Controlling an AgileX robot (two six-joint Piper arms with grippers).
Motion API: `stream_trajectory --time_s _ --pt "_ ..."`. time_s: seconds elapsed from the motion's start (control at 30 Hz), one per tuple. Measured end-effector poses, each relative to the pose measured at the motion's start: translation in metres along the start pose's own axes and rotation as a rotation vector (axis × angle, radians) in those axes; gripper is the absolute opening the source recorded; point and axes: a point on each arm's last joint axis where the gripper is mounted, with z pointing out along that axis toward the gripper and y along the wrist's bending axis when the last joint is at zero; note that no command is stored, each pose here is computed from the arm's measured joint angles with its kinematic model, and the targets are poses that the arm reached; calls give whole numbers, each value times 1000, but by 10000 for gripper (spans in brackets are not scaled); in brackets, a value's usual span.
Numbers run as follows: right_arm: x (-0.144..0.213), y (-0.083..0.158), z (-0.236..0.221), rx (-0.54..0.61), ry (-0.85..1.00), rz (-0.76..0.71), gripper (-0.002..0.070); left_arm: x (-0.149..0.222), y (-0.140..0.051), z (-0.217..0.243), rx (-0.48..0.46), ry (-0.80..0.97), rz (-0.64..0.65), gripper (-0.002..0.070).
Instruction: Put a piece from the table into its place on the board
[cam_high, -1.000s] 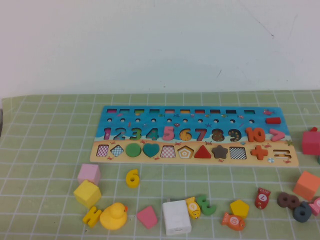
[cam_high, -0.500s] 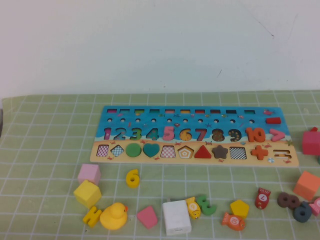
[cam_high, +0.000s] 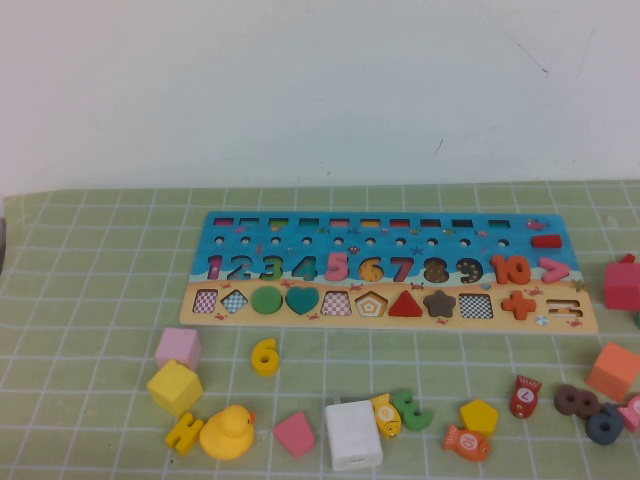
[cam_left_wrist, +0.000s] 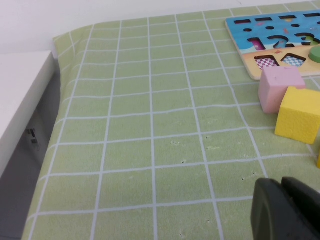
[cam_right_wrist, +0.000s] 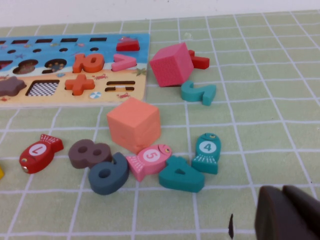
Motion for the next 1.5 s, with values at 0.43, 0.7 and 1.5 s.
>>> stream_trajectory --time_s 0.43,0.7,1.5 --pt "0 0 0 0 0 -2 -3 -34 0 -6 -23 -384 124 -2" --pt "0 0 0 0 0 -4 -3 -67 -6 -30 4 -846 153 -2" --pt "0 0 0 0 0 -4 -3 -174 0 -103 -11 -962 -21 -2"
